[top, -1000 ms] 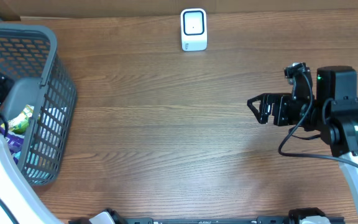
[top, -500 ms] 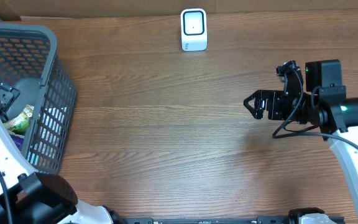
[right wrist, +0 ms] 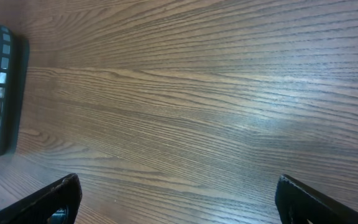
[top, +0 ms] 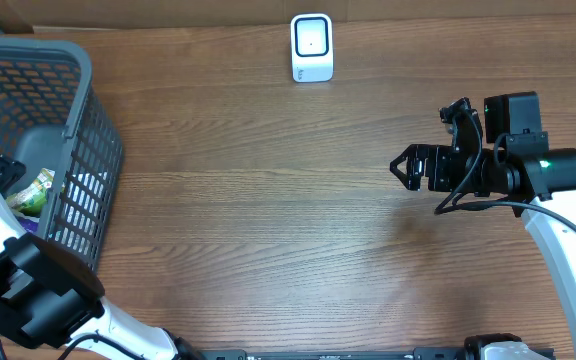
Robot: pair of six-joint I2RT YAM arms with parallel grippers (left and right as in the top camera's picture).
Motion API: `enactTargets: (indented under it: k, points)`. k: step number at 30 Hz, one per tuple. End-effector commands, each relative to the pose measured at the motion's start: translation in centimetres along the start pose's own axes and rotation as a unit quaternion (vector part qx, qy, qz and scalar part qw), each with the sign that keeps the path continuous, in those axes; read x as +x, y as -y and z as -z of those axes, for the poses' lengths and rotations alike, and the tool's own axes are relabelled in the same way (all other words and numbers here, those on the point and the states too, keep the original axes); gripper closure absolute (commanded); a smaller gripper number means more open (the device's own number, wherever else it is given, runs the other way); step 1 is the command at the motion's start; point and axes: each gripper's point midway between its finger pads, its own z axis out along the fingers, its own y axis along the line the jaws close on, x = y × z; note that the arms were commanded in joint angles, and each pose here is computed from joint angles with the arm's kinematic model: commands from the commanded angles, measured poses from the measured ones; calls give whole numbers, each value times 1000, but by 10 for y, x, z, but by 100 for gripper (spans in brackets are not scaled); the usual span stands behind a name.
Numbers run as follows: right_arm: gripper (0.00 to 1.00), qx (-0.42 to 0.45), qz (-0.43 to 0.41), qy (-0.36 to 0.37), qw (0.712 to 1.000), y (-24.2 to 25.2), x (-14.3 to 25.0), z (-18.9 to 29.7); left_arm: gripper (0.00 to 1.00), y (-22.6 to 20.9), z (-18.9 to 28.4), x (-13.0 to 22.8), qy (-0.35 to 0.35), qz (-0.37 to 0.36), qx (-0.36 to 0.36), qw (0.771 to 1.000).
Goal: Scan the item barcode
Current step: 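Grasp the purple snack package in the basket with the left gripper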
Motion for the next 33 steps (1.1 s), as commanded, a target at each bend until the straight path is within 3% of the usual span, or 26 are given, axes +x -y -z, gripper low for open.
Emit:
enactTargets:
  k: [1, 7, 18, 26, 28, 30, 31, 33]
  points:
    - [0, -3, 13, 10, 1000, -6, -6, 4, 6, -2, -10, -5, 0, -14, -12, 1000]
    - [0, -2, 13, 10, 1000, -6, -6, 4, 10, 16, -40, 0, -29, -41, -12, 999]
    - [0, -3, 13, 10, 1000, -6, -6, 4, 12, 6, -56, -5, -31, -27, -29, 999]
    - [0, -2, 13, 10, 1000, -6, -6, 4, 26, -3, -71, 7, -59, -20, -30, 998]
    - [0, -2, 13, 10, 1000, -6, -6, 4, 39, -4, -75, 11, -66, -21, -30, 997]
    - [0, 0, 13, 11, 1000, -5, -7, 4, 80, -3, -76, 12, -68, -22, -30, 997]
    - [0, 1, 13, 12, 1000, -5, -7, 4, 93, -3, -76, 13, -69, -22, -27, 997]
    - [0, 7, 13, 14, 1000, -2, -7, 4, 96, 0, -75, 13, -70, -22, -21, 997]
